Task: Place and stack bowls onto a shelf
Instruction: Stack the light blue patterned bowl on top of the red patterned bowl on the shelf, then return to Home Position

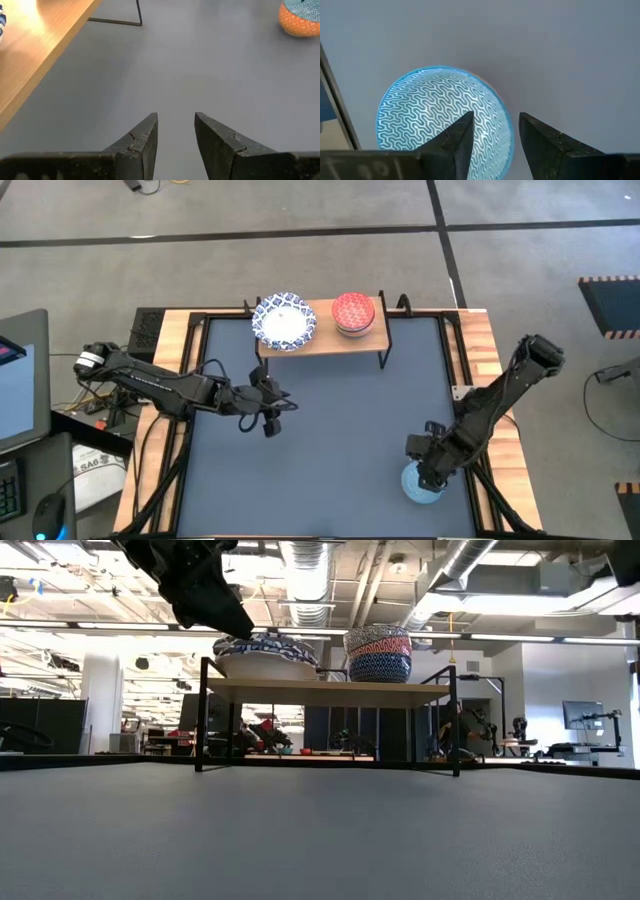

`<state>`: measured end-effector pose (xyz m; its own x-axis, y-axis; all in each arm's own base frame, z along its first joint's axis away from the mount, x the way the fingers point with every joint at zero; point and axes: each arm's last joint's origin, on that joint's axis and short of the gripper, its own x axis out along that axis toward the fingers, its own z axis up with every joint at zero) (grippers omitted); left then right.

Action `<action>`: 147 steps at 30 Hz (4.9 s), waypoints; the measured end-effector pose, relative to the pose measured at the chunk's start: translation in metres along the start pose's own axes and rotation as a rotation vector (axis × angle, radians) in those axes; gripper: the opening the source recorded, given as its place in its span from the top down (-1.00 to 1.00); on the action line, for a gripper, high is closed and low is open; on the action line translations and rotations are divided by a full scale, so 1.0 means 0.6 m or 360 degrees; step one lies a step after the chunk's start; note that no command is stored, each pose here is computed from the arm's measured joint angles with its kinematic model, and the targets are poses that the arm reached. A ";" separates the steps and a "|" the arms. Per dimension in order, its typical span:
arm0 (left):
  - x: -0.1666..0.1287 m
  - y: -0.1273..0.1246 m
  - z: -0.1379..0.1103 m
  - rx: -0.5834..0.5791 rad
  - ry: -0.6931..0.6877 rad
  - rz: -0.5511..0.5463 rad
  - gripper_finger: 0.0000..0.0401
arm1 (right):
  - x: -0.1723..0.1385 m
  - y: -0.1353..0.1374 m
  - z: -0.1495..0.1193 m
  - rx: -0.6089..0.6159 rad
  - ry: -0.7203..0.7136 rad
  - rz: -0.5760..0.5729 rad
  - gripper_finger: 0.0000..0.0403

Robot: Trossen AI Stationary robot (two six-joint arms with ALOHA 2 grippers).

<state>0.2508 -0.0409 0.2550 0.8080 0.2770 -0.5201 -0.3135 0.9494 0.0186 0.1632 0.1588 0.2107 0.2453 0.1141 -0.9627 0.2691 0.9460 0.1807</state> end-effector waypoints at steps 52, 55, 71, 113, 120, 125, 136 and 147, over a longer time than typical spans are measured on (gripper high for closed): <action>0.000 0.001 -0.003 0.0054 0.0025 0.0014 0.42 | -0.301 -0.257 0.336 0.0382 -0.1398 -0.0478 0.89; 0.000 0.001 -0.003 0.0064 0.0025 0.0014 0.42 | -0.316 -0.305 0.338 0.0524 -0.1432 -0.0558 0.89; 0.000 0.005 -0.001 0.0067 -0.0008 0.0124 0.42 | -0.325 -0.434 0.330 0.0813 -0.1397 -0.0446 0.84; -0.114 0.050 -0.123 0.0018 -0.0892 -0.0081 0.42 | -0.126 -0.171 0.109 -0.0227 -0.2012 0.0066 0.53; -0.133 0.090 -0.156 -0.0064 -0.1026 -0.0130 0.42 | -0.076 -0.172 0.061 -0.0314 -0.2003 0.0101 0.90; -0.146 0.106 -0.165 -0.0066 -0.1033 -0.0093 0.42 | -0.070 -0.189 0.039 -0.0331 -0.2053 0.0105 0.85; -0.146 0.115 -0.186 -0.0062 -0.0963 -0.0053 0.42 | -0.064 -0.233 -0.004 -0.0424 -0.2199 0.0198 0.88; -0.118 0.113 -0.226 -0.0126 -0.0989 -0.0028 0.42 | -0.032 -0.258 -0.034 -0.0346 -0.2215 0.0271 0.90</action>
<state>0.1049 -0.0163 0.1775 0.9450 0.3184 0.0747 -0.3144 0.9473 -0.0611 0.0976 0.0162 0.1971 0.9968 -0.0369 0.0715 0.0285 0.9929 0.1154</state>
